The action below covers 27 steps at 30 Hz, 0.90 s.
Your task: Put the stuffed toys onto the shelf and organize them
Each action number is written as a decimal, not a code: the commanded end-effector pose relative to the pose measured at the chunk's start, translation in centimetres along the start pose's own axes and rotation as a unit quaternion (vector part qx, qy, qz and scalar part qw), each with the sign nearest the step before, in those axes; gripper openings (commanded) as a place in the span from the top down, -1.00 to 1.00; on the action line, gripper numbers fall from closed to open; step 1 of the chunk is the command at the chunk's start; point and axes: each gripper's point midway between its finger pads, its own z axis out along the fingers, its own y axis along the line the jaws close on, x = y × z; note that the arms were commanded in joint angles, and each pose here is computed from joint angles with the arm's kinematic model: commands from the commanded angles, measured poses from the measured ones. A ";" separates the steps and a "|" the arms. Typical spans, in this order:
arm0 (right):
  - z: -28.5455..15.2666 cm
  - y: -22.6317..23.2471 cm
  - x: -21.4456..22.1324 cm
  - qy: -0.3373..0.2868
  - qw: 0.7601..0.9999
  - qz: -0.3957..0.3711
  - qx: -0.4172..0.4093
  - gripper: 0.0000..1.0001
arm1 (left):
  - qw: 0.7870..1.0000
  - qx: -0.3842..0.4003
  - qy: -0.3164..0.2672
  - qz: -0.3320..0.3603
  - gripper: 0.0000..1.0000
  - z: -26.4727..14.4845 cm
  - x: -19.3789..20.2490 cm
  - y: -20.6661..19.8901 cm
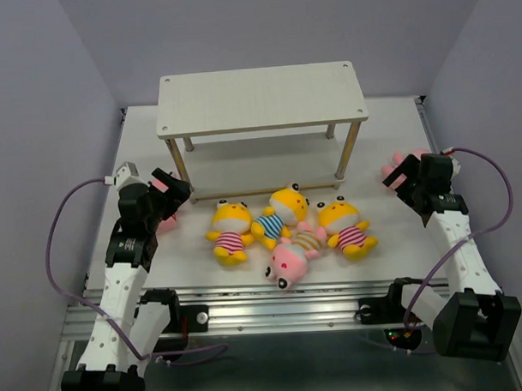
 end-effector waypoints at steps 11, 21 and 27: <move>0.2 -0.2 -0.8 -0.021 0.999 0.025 0.016 -1.00 | 0.991 0.034 0.126 0.033 -0.98 -0.3 4.5 -0.7; 0.6 -0.6 0.2 -0.008 1.000 -0.005 0.010 -1.00 | 0.973 -0.031 0.223 0.053 -0.98 -3.8 11.2 0.8; 0.6 -0.4 0.3 -0.003 1.000 -0.010 0.002 -1.00 | 0.955 -0.053 0.289 0.053 -0.98 -6.2 14.9 2.3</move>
